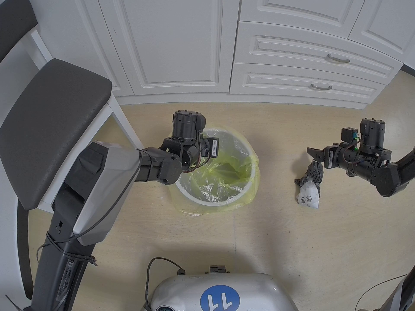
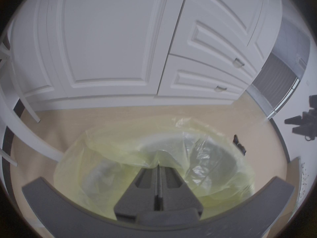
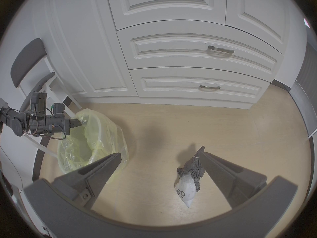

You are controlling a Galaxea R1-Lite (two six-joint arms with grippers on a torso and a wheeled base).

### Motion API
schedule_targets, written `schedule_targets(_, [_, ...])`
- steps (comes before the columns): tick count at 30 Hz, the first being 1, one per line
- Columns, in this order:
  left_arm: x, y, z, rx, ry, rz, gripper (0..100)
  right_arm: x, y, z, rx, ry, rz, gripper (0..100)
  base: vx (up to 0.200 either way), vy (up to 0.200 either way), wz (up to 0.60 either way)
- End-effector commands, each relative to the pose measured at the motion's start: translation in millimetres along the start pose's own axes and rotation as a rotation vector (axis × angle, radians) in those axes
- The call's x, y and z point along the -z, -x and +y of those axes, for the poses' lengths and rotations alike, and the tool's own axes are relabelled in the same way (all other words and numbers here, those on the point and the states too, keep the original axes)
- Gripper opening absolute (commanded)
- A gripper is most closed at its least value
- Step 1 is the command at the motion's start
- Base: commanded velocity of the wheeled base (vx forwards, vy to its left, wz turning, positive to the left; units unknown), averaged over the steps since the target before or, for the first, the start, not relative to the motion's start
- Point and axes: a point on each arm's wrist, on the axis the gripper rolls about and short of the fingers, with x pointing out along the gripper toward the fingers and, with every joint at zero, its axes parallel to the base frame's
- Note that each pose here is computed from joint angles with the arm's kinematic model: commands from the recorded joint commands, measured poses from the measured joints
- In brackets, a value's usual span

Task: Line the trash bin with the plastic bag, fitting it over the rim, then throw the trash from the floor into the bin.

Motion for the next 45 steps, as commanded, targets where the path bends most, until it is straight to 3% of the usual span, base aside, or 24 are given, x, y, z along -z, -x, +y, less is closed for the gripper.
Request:
schedule_targets(1, [-14,5,3,0.023,0.010,-0.046,0,1,-2,1,-0.002,0.000,-0.006,100,0.000,0.000,0.00])
schedule_targets(6, [-11,0,-3,0.035,0.030,-0.122,0,-2,-2,1,-0.003,-0.005,-0.022,100,0.000,0.000,0.00])
schedule_targets(13, [-20,11,-21,0.019,0.024,-0.105,0,-5,3,-1,0.002,-0.006,-0.032,100,0.000,0.000,0.00])
schedule_targets(18, [-23,36,-37,-0.011,0.026,0.016,0,-5,5,-3,0.002,-0.006,-0.032,100,0.000,0.000,0.00])
schedule_targets(26, [-8,60,-39,-0.017,-0.007,0.118,0,-9,14,-9,-0.031,-0.005,-0.039,100,0.000,0.000,0.00])
schedule_targets(30, [4,58,-39,-0.019,-0.020,0.156,0,-11,18,-11,-0.037,-0.005,-0.049,100,0.000,0.000,0.00])
schedule_targets(34, [26,51,-39,-0.030,-0.048,0.254,0,-13,26,-16,-0.049,-0.006,-0.058,100,0.000,0.000,0.00])
schedule_targets(45, [39,46,-42,-0.044,-0.096,0.415,0,-15,31,-23,-0.040,-0.008,-0.069,100,0.000,0.000,0.00])
